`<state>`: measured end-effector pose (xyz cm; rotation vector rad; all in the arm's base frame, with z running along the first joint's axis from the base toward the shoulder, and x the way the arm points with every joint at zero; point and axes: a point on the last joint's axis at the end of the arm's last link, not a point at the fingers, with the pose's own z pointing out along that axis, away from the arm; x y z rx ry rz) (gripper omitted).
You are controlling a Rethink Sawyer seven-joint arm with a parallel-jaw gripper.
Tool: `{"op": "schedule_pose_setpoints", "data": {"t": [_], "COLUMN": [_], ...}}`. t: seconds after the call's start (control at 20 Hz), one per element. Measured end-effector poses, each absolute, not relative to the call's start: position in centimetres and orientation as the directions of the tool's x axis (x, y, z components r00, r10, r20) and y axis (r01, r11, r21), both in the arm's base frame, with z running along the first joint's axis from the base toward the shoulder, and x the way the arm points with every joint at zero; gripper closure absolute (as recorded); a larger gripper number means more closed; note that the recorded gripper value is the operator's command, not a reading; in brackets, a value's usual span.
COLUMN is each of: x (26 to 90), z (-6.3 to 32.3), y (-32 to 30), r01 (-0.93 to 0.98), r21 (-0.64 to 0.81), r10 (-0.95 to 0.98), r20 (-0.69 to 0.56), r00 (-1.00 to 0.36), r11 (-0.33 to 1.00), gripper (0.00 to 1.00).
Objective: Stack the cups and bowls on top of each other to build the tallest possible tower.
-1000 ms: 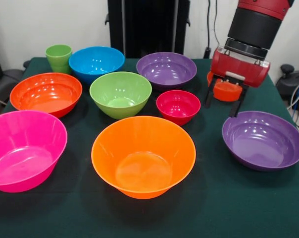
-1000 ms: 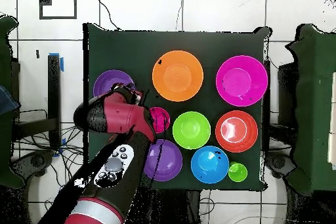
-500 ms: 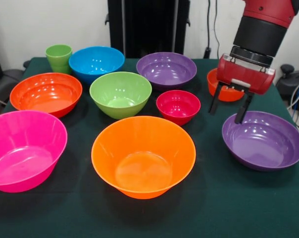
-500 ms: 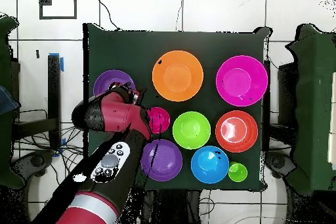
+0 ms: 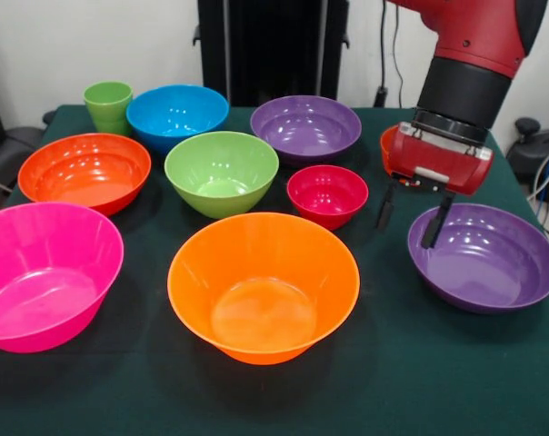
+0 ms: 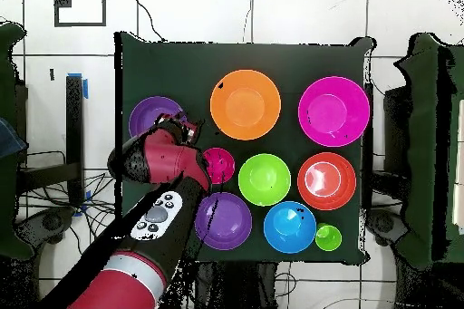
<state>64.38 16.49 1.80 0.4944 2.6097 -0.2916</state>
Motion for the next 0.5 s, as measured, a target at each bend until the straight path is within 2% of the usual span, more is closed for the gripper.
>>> {"op": "schedule_pose_setpoints", "data": {"t": [0.5], "x": [63.98], "z": [0.78], "y": [17.37], "r01": [0.39], "r21": [-0.11], "r10": [0.3], "r20": [-0.465], "r00": [-0.833], "r11": [0.914], "gripper": [0.0]}}
